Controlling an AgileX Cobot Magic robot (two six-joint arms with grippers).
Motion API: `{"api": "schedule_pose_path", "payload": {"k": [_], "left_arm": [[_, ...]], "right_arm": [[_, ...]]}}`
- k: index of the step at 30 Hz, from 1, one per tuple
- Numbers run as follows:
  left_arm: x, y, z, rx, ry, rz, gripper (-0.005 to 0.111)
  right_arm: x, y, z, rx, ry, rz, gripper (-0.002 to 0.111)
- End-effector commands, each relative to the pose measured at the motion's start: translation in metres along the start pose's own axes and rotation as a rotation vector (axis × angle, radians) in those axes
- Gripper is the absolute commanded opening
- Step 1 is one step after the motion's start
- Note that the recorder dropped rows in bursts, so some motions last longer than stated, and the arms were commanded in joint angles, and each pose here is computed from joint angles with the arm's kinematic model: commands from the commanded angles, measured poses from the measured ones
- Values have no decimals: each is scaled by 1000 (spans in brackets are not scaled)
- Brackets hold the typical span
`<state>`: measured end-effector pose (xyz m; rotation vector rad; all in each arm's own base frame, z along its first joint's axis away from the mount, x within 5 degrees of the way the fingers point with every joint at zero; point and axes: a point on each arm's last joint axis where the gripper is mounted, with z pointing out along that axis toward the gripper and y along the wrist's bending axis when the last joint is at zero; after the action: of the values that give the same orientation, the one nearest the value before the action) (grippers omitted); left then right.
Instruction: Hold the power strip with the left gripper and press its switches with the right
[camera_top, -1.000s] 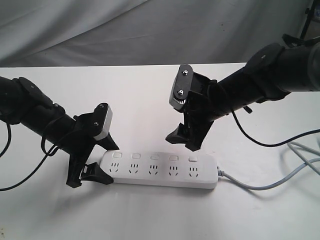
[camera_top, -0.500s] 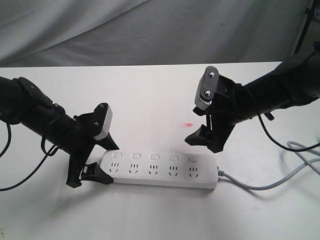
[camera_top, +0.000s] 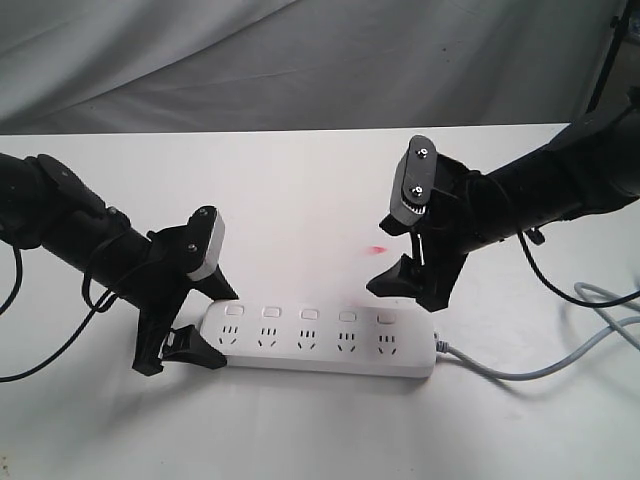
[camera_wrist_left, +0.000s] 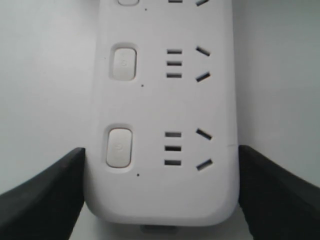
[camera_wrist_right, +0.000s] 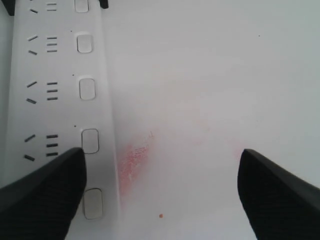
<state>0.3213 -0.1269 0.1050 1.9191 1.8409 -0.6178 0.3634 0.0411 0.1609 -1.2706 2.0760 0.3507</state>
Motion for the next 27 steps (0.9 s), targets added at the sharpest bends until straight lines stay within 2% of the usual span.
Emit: {"api": "schedule_pose_path", "payload": {"k": [1, 11, 27], "left_arm": [[-1, 0, 1, 9, -1, 9, 6], [-1, 0, 1, 9, -1, 6, 6], [-1, 0, 1, 9, -1, 8, 6]], "right_arm": [[3, 1, -4, -11, 18, -1, 76], [23, -1, 18, -26, 73, 39, 76], [24, -1, 19, -28, 79, 33, 76]]}}
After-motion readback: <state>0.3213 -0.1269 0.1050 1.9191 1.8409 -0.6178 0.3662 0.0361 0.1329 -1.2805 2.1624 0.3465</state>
